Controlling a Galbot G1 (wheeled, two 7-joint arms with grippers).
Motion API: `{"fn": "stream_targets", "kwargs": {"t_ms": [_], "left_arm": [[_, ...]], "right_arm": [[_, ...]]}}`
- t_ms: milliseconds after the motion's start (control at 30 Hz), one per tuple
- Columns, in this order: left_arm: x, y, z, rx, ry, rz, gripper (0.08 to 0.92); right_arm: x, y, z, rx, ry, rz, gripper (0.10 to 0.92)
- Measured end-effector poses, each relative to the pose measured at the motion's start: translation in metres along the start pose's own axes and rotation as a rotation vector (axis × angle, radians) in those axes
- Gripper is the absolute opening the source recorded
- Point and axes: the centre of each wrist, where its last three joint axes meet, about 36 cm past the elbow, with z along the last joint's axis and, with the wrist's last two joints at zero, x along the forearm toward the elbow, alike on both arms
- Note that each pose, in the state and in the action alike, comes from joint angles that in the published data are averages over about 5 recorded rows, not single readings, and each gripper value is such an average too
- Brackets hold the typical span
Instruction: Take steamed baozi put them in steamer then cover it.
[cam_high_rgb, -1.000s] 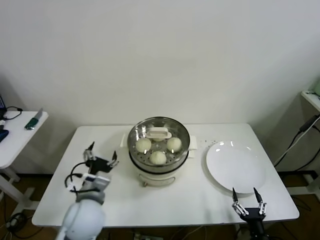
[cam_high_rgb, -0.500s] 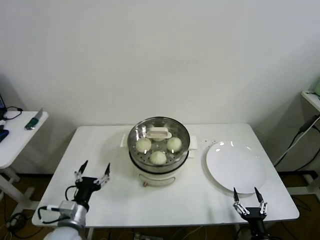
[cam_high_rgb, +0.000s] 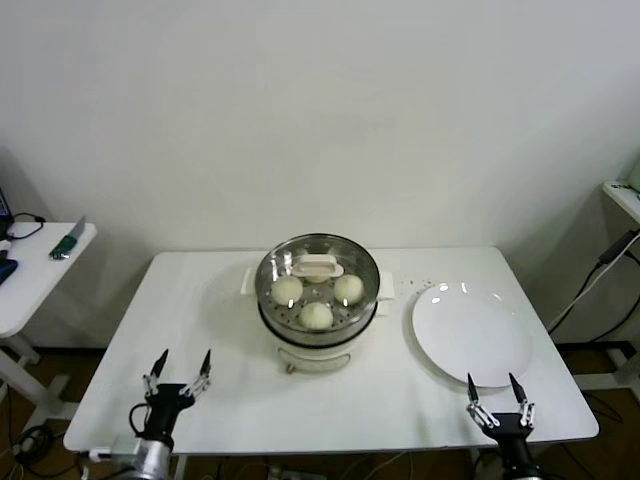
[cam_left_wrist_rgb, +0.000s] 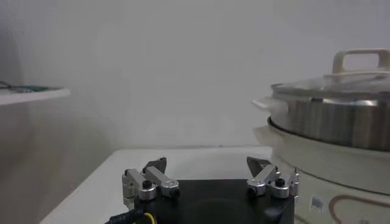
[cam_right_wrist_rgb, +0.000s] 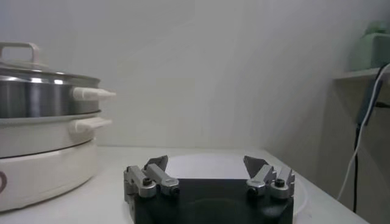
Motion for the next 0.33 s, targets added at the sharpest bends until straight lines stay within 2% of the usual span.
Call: {"fn": "stream_targets", "kwargs": {"t_ms": [333], "left_arm": [[0.008, 0.001, 0.013, 0.024, -0.001, 0.0, 0.823]], "right_arm": [[-0.003, 0.001, 0.001, -0.003, -0.002, -0.006, 0.823]]}}
